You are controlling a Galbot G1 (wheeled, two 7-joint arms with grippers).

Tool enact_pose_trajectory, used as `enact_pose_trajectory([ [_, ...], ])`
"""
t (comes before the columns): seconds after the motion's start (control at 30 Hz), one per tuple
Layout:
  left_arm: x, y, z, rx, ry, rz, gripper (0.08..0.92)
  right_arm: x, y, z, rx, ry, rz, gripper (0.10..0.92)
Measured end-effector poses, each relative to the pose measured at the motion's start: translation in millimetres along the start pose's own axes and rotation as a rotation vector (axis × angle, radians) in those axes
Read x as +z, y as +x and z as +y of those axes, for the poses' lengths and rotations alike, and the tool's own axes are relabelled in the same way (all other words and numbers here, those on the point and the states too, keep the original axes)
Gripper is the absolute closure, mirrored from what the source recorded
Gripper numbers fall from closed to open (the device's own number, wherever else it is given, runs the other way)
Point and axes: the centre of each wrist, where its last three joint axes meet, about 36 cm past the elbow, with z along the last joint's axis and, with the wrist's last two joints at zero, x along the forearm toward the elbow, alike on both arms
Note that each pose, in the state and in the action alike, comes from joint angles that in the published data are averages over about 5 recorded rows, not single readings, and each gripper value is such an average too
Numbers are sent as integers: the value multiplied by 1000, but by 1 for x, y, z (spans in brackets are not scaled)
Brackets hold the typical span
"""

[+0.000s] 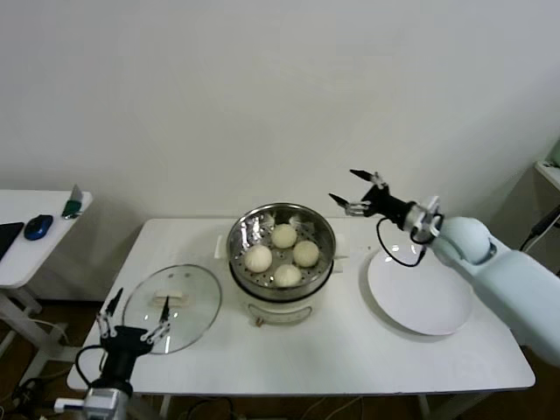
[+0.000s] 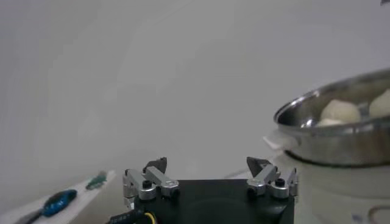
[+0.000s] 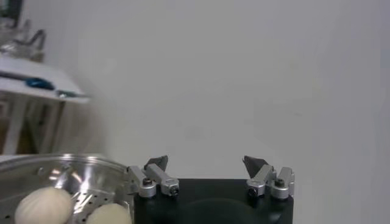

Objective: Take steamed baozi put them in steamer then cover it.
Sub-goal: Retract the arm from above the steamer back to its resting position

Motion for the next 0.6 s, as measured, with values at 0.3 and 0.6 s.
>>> enact_pose_trajectory([
  [0.3,4,-5,7,-23,-398,32,177,47,56,42,194,-142,-13,200],
  [0.6,33,-22,2,5,-832,28,177,88,105,88,340,-248,62,200],
])
